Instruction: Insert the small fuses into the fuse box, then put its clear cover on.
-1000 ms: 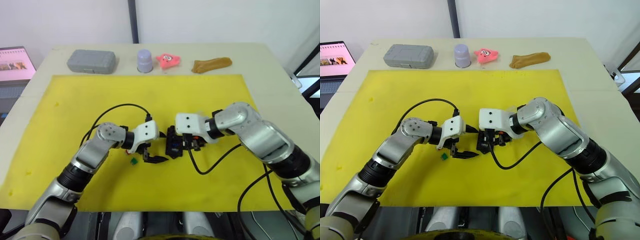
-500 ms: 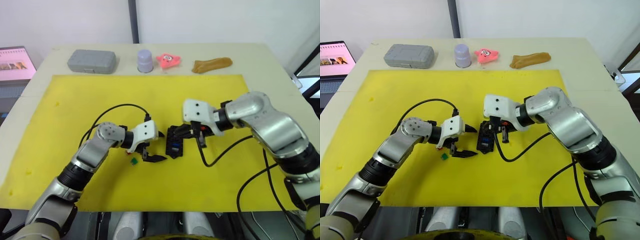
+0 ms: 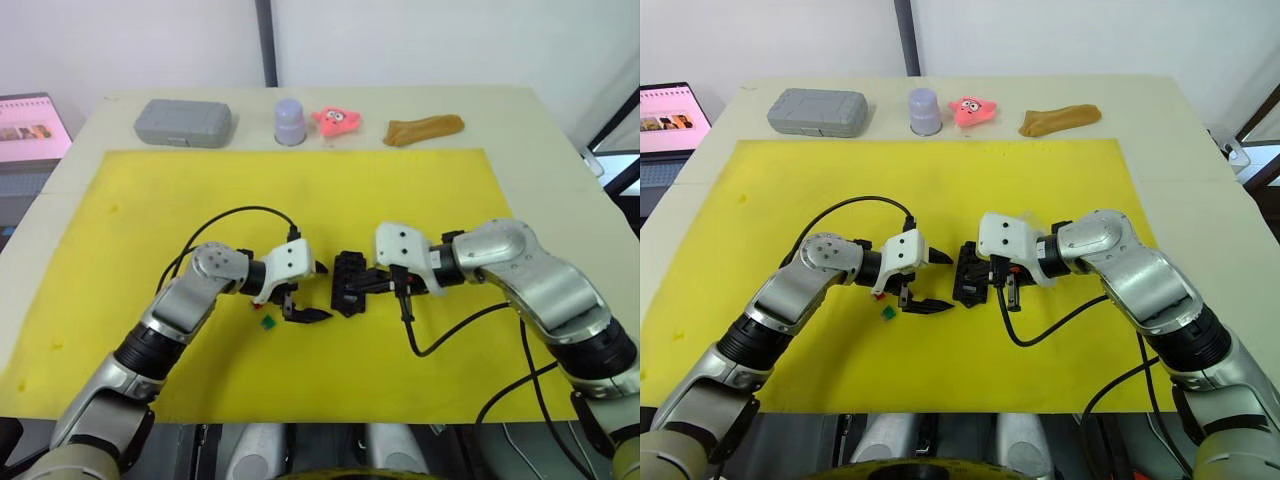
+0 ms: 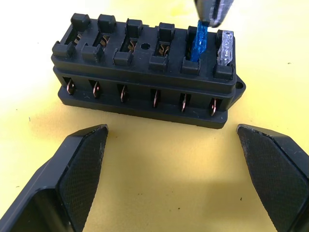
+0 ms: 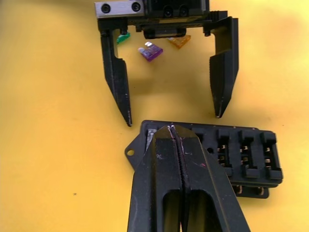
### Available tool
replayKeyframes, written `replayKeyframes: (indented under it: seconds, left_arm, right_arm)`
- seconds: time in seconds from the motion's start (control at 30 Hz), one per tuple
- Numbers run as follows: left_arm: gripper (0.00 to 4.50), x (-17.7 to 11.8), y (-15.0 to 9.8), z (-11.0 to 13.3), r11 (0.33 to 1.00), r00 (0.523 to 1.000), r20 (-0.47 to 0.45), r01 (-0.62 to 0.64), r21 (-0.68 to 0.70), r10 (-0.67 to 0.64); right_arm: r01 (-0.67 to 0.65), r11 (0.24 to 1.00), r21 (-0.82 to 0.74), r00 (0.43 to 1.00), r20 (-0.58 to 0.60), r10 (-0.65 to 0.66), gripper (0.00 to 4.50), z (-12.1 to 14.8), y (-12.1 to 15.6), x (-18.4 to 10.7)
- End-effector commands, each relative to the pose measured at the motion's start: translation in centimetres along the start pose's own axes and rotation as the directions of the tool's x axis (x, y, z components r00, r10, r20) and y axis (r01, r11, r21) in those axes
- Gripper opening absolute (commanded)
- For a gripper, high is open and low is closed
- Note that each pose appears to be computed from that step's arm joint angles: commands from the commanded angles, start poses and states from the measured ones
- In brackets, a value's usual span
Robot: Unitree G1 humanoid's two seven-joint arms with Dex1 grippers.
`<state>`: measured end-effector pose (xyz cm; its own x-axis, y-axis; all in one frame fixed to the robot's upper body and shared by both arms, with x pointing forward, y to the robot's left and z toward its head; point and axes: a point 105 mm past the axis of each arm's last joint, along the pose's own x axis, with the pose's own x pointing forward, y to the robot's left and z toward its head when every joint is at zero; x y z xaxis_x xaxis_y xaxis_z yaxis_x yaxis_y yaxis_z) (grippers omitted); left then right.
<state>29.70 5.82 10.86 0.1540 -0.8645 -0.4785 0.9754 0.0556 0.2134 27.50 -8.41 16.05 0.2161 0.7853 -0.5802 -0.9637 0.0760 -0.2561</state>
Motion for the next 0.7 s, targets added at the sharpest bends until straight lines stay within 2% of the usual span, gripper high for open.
replayKeyframes:
  seconds: [0.03, 0.5, 0.7]
  left_arm:
    - [4.50, -0.5, 0.5, 0.9, 0.999, 1.000, 0.011, -0.013, 0.045, 0.013]
    - [4.50, -0.5, 0.5, 1.0, 0.999, 1.000, 0.010, -0.023, 0.046, 0.023]
    - [4.50, -0.5, 0.5, 1.0, 0.999, 1.000, 0.012, -0.027, 0.041, 0.026]
  right_arm:
    - [0.019, 1.000, -0.013, 1.000, 0.020, -0.019, 0.02, 0.4, -0.2, -0.3]
    - [0.005, 1.000, 0.015, 0.997, -0.078, -0.004, 0.02, -2.9, 0.1, 0.8]
    - [-0.012, 1.000, -0.006, 0.995, -0.102, 0.011, 0.02, -3.4, 0.4, 0.9]
